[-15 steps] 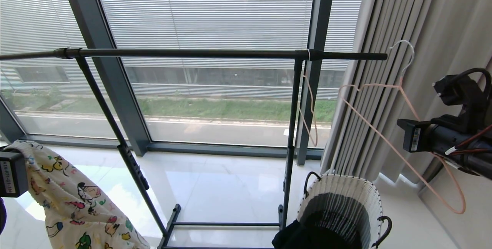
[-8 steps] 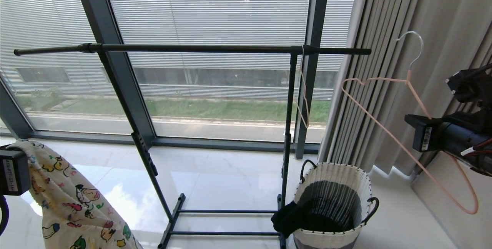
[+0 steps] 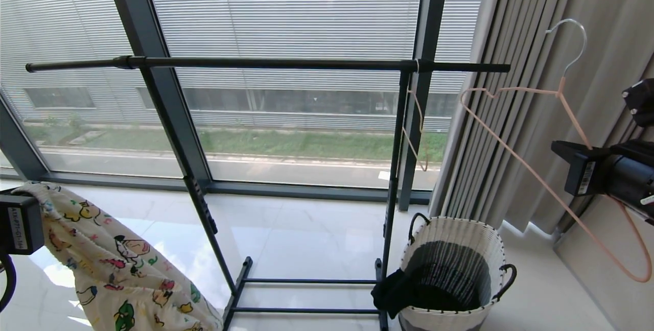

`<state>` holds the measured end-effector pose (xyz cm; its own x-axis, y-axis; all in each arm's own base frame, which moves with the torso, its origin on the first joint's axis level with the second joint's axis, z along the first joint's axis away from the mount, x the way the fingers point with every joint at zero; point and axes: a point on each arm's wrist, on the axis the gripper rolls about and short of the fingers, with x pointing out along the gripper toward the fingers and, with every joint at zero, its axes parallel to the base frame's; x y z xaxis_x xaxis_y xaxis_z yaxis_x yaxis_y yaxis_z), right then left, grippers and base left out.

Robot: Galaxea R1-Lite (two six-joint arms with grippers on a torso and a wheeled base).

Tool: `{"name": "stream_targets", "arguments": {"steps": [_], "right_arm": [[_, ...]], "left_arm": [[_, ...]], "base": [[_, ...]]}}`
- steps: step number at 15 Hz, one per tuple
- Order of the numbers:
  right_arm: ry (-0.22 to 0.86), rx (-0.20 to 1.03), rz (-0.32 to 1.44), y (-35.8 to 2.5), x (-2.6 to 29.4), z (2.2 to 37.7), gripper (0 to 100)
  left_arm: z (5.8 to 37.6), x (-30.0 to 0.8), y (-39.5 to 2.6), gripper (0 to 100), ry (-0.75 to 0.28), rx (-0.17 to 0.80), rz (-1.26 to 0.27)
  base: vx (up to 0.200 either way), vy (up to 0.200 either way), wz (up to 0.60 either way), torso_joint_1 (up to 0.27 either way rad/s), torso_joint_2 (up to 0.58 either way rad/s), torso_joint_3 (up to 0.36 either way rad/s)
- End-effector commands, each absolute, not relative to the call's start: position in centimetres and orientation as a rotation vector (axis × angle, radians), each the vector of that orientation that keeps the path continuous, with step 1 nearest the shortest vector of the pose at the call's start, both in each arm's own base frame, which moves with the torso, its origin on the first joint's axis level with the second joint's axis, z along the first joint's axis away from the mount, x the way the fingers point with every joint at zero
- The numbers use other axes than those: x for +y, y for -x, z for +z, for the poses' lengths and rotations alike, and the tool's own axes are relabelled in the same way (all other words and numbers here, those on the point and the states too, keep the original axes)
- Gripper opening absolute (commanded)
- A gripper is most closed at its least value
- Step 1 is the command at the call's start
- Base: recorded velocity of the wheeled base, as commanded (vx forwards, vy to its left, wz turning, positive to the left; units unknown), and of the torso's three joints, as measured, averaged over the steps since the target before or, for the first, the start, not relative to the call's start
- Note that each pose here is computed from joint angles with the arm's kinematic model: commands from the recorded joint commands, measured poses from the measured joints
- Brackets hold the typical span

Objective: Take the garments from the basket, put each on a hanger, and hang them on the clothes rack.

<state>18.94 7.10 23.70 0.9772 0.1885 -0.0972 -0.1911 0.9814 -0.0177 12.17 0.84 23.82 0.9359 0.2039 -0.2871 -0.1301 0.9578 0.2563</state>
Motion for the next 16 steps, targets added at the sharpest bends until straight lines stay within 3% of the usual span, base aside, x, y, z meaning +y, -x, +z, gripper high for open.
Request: {"name": "stream_targets", "arguments": {"steps": [1, 6, 11, 16], "right_arm": [[0.023, 0.080, 0.190, -18.6, 6.9, 24.0, 0], [0.037, 0.048, 0.211, -17.8, 6.7, 24.6, 0], [0.072, 0.047, 0.353, -17.6, 7.2, 24.5, 0], [0.091, 0.106, 0.636, -17.1, 11.2, 22.9, 0]], "left_arm": [[23.8, 0.8, -12.2, 0, -0.255, 0.320, 0.168], [23.8, 0.8, -12.2, 0, -0.265, 0.319, 0.160], [23.8, 0.8, -12.2, 0, -0.270, 0.321, 0.159], [23.8, -0.1, -12.5, 0, -0.276, 0.311, 0.076]], "base": [[0.000, 0.200, 0.00, -0.002, 0.00, 0.002], [0.000, 0.200, 0.00, 0.000, 0.00, 0.006], [0.000, 0.200, 0.00, 0.002, 0.00, 0.000], [0.000, 0.000, 0.00, 0.000, 0.00, 0.000]]}}
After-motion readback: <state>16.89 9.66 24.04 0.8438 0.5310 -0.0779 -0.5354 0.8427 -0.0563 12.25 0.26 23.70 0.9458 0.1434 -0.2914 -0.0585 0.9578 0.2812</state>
